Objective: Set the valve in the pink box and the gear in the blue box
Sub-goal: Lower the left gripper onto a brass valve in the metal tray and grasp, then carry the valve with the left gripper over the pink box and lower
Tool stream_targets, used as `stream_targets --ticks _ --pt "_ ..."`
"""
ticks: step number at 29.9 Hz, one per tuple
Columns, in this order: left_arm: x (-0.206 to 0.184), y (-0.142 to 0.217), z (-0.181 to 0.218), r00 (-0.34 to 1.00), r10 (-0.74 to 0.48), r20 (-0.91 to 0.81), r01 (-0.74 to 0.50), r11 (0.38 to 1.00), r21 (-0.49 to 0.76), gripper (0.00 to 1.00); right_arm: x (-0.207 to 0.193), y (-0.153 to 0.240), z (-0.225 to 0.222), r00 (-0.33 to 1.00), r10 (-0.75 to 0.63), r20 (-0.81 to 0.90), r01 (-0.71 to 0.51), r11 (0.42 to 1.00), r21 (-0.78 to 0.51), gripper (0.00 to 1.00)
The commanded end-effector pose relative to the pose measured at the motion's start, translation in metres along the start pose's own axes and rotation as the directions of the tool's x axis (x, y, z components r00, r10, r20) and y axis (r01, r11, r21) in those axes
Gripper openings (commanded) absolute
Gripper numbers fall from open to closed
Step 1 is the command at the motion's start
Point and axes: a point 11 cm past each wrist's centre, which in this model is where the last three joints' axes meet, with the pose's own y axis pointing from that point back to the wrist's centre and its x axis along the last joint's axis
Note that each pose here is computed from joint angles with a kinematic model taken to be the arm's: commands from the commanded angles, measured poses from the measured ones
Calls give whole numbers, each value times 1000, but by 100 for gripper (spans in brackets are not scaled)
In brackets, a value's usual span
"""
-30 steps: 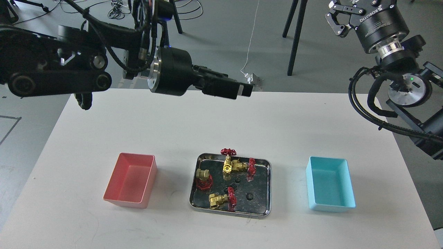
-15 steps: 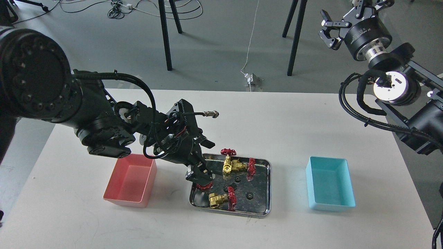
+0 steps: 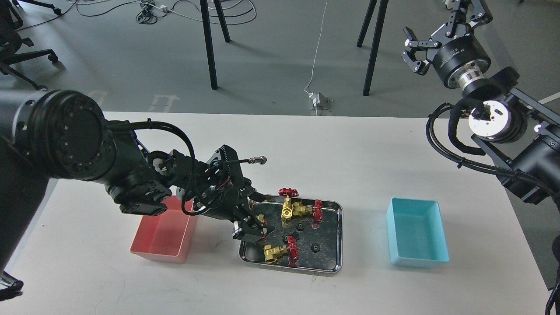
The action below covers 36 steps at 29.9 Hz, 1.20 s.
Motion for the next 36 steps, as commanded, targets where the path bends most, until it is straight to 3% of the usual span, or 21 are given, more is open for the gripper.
stream_targets --ticks 1,21,26,30,36 --pt "-5 -3 2 1000 -4 -10 3 1000 -6 76 1 1 2 1000 1 1 -1 1000 -3 100" --pt "-33 -9 -11 999 -41 20 41 999 22 56 6 6 8 1000 12 6 -12 1000 -15 100" --pt "-34 -9 -10 999 -45 26 45 999 17 40 10 8 12 1000 18 8 -18 1000 -20 100" --pt "-34 -9 -10 999 -45 26 45 999 17 16 12 10 14 1000 22 10 -22 999 -24 100" --pt "-31 -9 -10 999 -39 27 38 999 17 8 13 11 16 1000 25 12 -24 999 -26 100"
